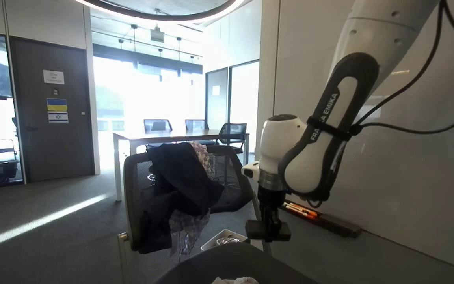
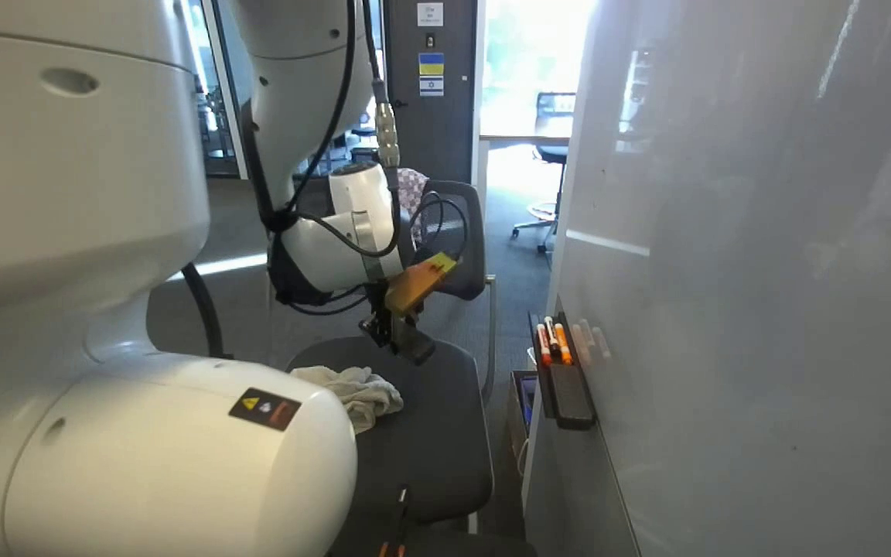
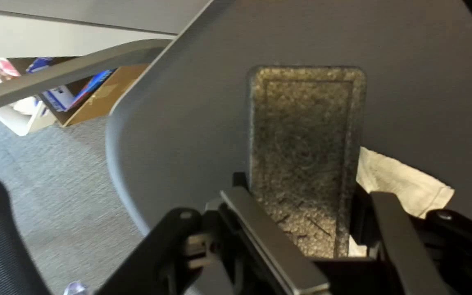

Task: Use the eraser from the seat to wipe the whiteboard.

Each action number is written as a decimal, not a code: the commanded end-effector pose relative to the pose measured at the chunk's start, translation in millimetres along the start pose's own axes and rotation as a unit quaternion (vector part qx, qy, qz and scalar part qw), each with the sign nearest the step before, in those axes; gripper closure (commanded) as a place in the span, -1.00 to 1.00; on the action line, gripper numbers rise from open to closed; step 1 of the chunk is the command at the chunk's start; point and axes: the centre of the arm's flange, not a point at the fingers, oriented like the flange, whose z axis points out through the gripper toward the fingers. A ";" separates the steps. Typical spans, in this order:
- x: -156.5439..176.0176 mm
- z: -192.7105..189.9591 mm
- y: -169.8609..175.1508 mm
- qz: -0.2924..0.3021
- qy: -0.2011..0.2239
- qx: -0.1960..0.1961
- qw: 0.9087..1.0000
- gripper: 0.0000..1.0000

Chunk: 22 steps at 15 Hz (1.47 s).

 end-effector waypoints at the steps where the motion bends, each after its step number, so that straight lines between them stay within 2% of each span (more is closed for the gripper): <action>1: -2.0 41.6 8.1 -0.017 -0.003 0.056 0.998 0.39; 4: 1.1 65.7 0.7 -0.021 0.008 0.101 0.995 0.39; 6: -0.5 70.3 1.9 -0.013 0.022 0.117 0.993 0.39; 8: -4.0 70.5 6.9 0.004 0.031 0.116 0.993 -0.63; 10: -10.9 67.6 14.6 0.015 0.031 0.120 0.992 -0.70; 12: -21.7 56.0 21.1 0.028 0.030 0.133 0.990 -0.98; 17: -50.3 18.1 34.4 0.050 0.034 0.195 0.979 -1.00; 22: -84.0 -53.6 38.5 0.035 0.041 0.221 0.974 -1.00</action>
